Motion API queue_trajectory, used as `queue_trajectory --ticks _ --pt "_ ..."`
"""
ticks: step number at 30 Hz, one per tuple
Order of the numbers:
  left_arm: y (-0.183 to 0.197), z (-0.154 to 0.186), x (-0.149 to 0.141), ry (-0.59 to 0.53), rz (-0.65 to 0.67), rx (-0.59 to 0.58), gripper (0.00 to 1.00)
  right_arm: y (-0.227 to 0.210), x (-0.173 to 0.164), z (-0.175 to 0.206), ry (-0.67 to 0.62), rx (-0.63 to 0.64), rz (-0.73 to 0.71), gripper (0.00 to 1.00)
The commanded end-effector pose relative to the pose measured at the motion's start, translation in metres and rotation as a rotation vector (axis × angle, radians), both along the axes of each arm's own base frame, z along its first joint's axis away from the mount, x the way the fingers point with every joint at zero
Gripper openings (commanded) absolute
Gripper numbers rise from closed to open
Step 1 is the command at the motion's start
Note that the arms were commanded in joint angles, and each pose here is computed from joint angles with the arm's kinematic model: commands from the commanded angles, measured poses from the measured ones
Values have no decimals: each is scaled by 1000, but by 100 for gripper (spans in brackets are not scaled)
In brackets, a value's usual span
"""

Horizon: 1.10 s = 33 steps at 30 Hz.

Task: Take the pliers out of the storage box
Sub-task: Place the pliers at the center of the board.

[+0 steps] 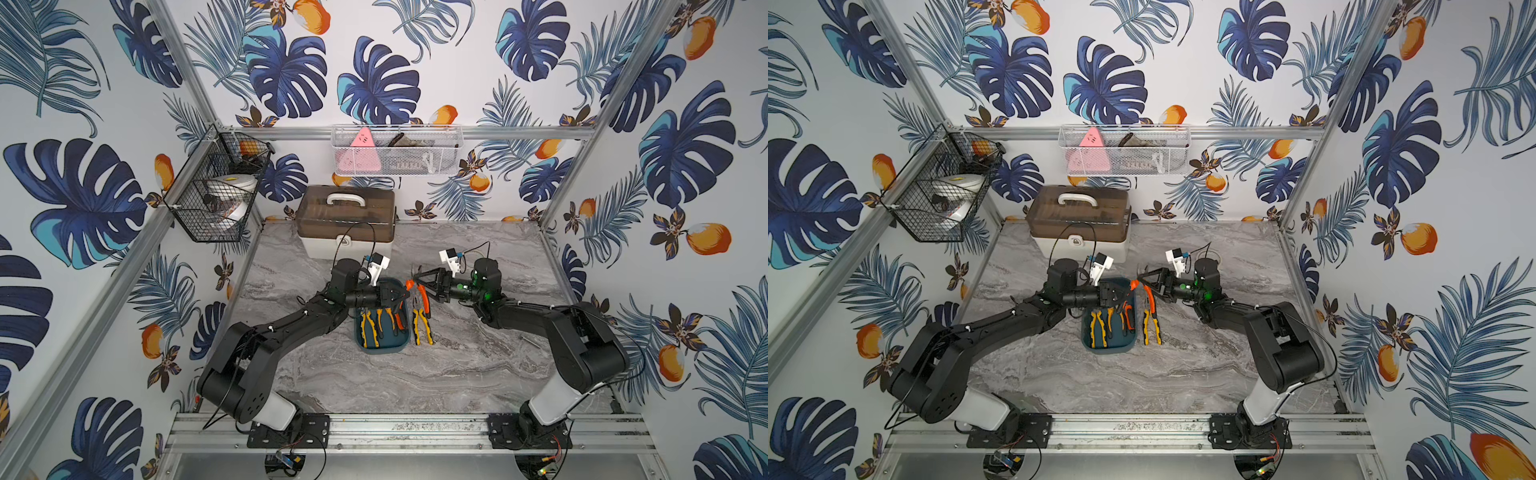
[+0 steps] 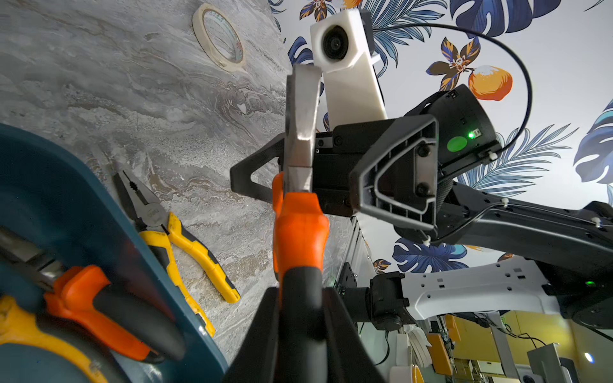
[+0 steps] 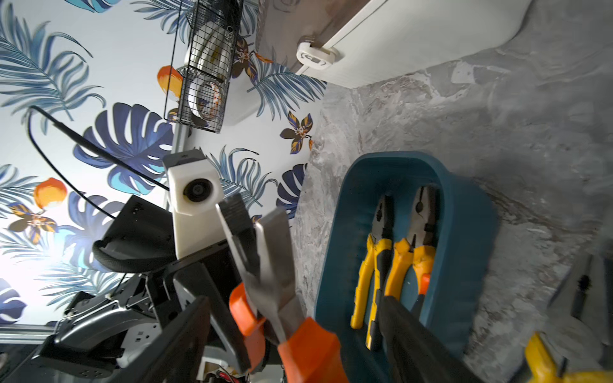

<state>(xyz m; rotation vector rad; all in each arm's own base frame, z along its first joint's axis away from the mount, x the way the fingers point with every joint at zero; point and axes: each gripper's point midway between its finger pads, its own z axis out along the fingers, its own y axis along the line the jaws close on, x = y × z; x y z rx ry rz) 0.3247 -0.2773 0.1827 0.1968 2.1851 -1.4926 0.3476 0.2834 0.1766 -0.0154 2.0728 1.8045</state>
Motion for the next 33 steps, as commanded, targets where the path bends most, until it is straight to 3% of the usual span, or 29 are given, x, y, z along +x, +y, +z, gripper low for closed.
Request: queue_trajectory --ticks 1,3,6,8,15,25,33 --pt "-10 8 3 -79 -10 -13 0 9 -2 39 -17 207 37 78" --pt "-17 -2 1 -83 -11 28 0 14 0 41 10 284 50 69" --pt "-27 -13 -4 -80 -25 66 0 21 0 36 23 285 54 51" --pt "-29 -18 -5 -73 -31 69 0 22 -3 38 8 284 50 45" --pt "-20 -19 -4 -93 4 98 0 20 -6 26 21 246 39 46" --pt "20 -20 15 -77 181 38 0 13 -11 26 11 230 18 56" --pt "14 -24 12 -67 160 32 0 23 -15 33 7 272 53 42"
